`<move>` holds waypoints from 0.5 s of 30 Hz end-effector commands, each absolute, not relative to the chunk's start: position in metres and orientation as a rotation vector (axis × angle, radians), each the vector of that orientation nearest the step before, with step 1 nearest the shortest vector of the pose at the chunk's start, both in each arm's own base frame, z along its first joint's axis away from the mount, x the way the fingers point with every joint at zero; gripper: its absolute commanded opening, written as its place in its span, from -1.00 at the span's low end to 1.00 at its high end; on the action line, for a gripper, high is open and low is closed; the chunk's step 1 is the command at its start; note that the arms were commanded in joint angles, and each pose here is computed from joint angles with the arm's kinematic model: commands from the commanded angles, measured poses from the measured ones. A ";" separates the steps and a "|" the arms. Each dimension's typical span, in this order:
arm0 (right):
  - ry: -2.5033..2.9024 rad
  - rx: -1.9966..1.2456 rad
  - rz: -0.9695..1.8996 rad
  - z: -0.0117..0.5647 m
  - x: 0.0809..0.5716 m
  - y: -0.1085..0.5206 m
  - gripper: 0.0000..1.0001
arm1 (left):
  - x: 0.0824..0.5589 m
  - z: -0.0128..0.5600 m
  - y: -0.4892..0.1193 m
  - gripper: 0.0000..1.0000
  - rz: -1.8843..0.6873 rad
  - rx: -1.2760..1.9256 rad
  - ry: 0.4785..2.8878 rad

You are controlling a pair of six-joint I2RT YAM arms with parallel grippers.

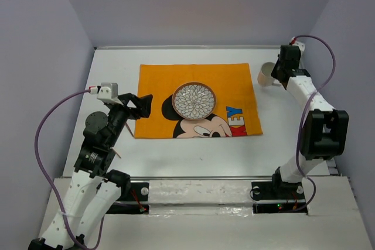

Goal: Set the dinner table for one person

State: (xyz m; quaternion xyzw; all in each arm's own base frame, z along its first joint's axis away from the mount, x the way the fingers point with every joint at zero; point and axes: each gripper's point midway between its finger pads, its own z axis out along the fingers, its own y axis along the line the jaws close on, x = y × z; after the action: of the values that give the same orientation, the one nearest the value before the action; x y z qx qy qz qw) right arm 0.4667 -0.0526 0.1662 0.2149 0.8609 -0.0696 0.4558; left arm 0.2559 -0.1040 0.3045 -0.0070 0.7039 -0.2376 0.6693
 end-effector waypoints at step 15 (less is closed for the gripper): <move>1.999 0.150 0.040 0.241 0.571 0.076 -1.00 | 0.259 0.314 -0.102 0.98 -0.537 -0.014 1.538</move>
State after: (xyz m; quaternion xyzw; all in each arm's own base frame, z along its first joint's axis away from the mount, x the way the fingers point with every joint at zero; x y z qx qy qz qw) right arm 0.5520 0.0674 0.1874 0.0739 0.8723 0.0092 0.4833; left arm 0.2582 -0.1017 0.3063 -0.0099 0.7013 -0.2356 0.6727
